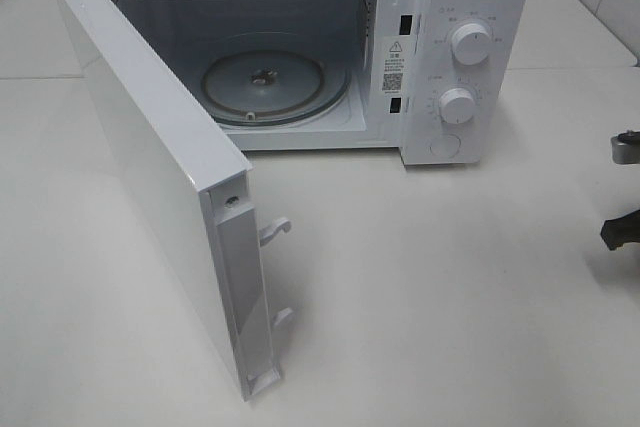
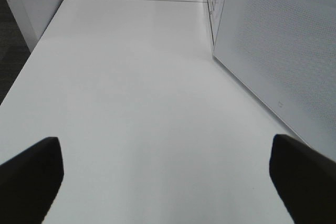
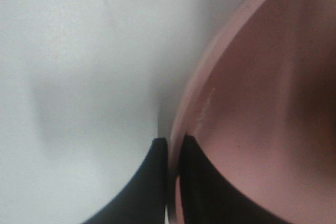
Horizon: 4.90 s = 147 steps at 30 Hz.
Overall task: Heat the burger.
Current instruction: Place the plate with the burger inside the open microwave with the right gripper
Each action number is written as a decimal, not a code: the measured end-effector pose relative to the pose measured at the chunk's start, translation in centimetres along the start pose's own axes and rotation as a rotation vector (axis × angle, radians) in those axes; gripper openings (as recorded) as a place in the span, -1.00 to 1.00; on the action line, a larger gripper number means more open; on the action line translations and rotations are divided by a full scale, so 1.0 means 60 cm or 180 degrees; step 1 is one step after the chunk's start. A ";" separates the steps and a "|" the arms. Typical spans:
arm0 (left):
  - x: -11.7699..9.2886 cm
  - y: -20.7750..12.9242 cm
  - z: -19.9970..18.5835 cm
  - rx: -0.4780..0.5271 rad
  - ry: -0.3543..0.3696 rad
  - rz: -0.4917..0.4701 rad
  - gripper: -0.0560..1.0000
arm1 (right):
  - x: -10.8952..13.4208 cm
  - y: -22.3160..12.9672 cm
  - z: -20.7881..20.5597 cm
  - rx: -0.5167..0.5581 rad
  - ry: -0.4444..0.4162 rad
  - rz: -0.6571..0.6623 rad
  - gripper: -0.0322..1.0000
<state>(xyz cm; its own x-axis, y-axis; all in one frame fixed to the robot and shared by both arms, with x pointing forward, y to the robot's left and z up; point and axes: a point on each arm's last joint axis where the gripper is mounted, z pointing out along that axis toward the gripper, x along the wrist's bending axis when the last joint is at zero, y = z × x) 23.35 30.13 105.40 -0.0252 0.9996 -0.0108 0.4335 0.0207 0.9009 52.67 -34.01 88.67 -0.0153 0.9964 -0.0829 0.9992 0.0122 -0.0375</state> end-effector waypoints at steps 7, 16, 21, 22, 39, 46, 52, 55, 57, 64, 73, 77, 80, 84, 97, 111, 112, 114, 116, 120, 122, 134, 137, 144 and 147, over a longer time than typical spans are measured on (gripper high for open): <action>0.000 0.000 0.000 0.0000 0.0000 0.0000 0.98 | 0.025 -0.012 -0.011 0.0183 -0.0047 -0.0282 -0.86; 0.000 0.000 0.000 0.0000 0.0000 0.0000 0.98 | 0.064 -0.055 -0.054 0.0126 -0.0078 -0.0569 -0.89; 0.000 0.000 0.000 0.0000 0.0000 0.0000 0.98 | 0.091 -0.082 -0.086 0.0047 -0.0110 -0.0794 -0.87; 0.000 0.000 0.000 0.0000 0.0000 0.0000 0.98 | 0.096 -0.086 -0.090 0.0027 -0.0121 -0.0841 -0.86; 0.000 0.000 0.000 0.0000 0.0000 0.0000 0.98 | 0.179 -0.185 -0.148 -0.0260 -0.0170 -0.2115 -0.86; 0.000 0.000 0.000 0.0000 0.0000 0.0000 0.98 | 0.179 -0.195 -0.157 -0.0291 -0.0190 -0.2155 -0.86; 0.000 0.000 0.000 0.0000 0.0000 0.0000 0.98 | 0.190 -0.206 -0.158 -0.0197 -0.0373 -0.2699 -0.86; 0.000 0.000 0.000 0.0000 0.0000 0.0000 0.98 | 0.202 -0.211 -0.159 -0.0214 -0.0429 -0.2978 -0.86; 0.000 0.000 0.000 0.0000 0.0000 0.0000 0.98 | 0.208 -0.215 -0.159 -0.0228 -0.0464 -0.3119 -0.86; 0.000 0.000 0.000 0.0000 0.0000 0.0000 0.98 | 0.232 -0.226 -0.164 -0.0341 -0.0785 -0.3672 -0.86; 0.000 0.000 0.000 0.0000 0.0000 0.0000 0.98 | 0.263 -0.238 -0.168 -0.0602 -0.0940 -0.4162 -0.86; 0.000 0.000 0.000 0.0000 0.0000 0.0000 0.98 | 0.273 -0.234 -0.171 -0.0832 -0.1012 -0.4332 -0.86; 0.000 0.000 0.000 0.0000 0.0000 0.0000 0.98 | 0.275 -0.229 -0.173 -0.0950 -0.1063 -0.4392 -0.86; 0.000 0.000 0.000 0.0000 0.0000 0.0000 0.98 | 0.282 -0.218 -0.177 -0.1235 -0.1176 -0.4604 -0.86; 0.000 0.000 0.000 0.0000 0.0000 0.0000 0.98 | 0.301 -0.210 -0.182 -0.1591 -0.1238 -0.5376 -0.86; 0.000 0.000 0.000 0.0000 0.0000 0.0000 0.98 | 0.332 -0.198 -0.159 -0.1764 -0.1147 -0.5836 -0.86; 0.000 0.000 0.000 0.0000 0.0000 0.0000 0.98 | 0.337 -0.195 -0.152 -0.1756 -0.1130 -0.5899 -0.86; 0.000 0.000 0.000 0.0000 0.0000 0.0000 0.98 | 0.342 -0.193 -0.145 -0.1748 -0.1105 -0.5927 -0.86; 0.000 0.000 0.000 0.0000 0.0000 0.0000 0.98 | 0.343 -0.192 -0.143 -0.1745 -0.1098 -0.5935 -0.86; 0.000 0.000 0.000 0.0000 0.0000 0.0000 0.98 | 0.352 -0.188 -0.134 -0.1796 -0.1046 -0.5976 -0.86; 0.000 0.000 0.000 0.0000 0.0000 0.0000 0.98 | 0.354 -0.187 -0.132 -0.1814 -0.1043 -0.5989 -0.86; 0.000 0.000 0.000 0.0000 0.0000 0.0000 0.98 | 0.361 -0.169 -0.114 -0.1747 -0.0954 -0.5963 -0.86; 0.000 0.000 0.000 0.0000 0.0000 0.0000 0.98 | 0.367 -0.165 -0.116 -0.1754 -0.0898 -0.5982 -0.86; 0.000 0.000 0.000 0.0000 0.0000 0.0000 0.98 | 0.379 -0.161 -0.108 -0.1674 -0.0743 -0.6008 -0.86; 0.000 0.000 0.000 0.0000 0.0000 0.0000 0.98 | 0.384 -0.155 -0.109 -0.1661 -0.0668 -0.6011 -0.86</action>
<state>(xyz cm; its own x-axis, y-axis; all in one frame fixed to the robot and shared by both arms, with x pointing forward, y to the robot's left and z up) 23.35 30.13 105.40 -0.0252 0.9996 -0.0108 0.4335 0.0207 0.9009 43.25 -10.63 93.64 -0.8549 -0.3386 -0.3931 -0.3835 0.9227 0.0393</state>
